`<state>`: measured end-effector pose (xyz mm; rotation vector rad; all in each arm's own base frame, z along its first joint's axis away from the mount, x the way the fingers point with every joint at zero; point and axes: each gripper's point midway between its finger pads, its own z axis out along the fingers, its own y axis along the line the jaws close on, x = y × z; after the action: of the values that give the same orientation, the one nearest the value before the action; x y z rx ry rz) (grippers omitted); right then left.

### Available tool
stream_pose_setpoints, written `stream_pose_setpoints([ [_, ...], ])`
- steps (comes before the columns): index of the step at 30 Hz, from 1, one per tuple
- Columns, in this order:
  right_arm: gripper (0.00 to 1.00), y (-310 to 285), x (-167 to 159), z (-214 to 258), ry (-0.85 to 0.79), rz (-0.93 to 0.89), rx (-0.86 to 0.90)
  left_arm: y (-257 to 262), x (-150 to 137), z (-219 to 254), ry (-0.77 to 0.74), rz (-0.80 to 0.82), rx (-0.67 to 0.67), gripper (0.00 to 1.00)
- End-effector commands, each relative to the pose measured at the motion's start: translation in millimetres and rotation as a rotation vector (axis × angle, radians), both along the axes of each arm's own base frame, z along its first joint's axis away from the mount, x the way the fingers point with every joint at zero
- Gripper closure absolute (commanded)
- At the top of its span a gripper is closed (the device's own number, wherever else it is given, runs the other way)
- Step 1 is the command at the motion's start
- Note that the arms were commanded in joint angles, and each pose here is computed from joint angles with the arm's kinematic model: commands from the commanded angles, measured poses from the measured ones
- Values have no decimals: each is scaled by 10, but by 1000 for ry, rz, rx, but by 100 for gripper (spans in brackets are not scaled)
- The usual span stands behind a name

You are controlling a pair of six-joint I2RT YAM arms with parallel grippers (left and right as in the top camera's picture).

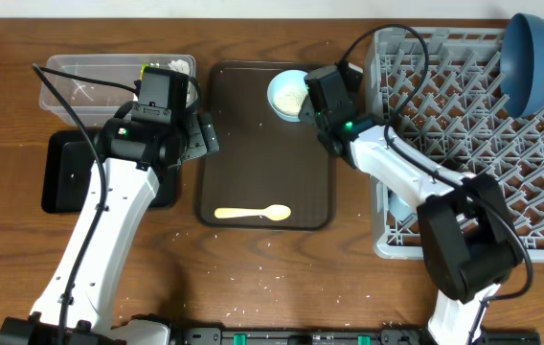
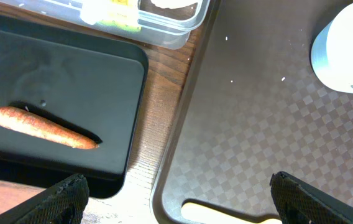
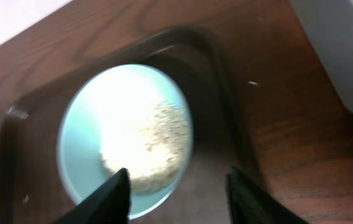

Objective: Sort waste into correct bins and load items into the dishwasher rack
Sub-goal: 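Grasp the rim of the light-blue rice bowl with the right gripper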

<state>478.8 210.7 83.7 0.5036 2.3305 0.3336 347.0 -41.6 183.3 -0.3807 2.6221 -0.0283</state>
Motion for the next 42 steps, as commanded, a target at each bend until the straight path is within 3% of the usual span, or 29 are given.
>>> stream_pose_setpoints([
  [1,62,-111,32,-245,39,-66,-8,29,18,33,-8,13,7,4],
  [3,66,-124,38,-325,54,-75,0,29,18,33,-8,13,7,4],
  [17,68,-37,86,-425,53,-41,30,29,18,33,-8,13,7,4],
  [23,44,97,176,-317,-5,55,32,29,18,33,-8,13,7,4],
  [42,48,225,169,-524,12,103,45,29,18,33,-8,13,7,4],
])
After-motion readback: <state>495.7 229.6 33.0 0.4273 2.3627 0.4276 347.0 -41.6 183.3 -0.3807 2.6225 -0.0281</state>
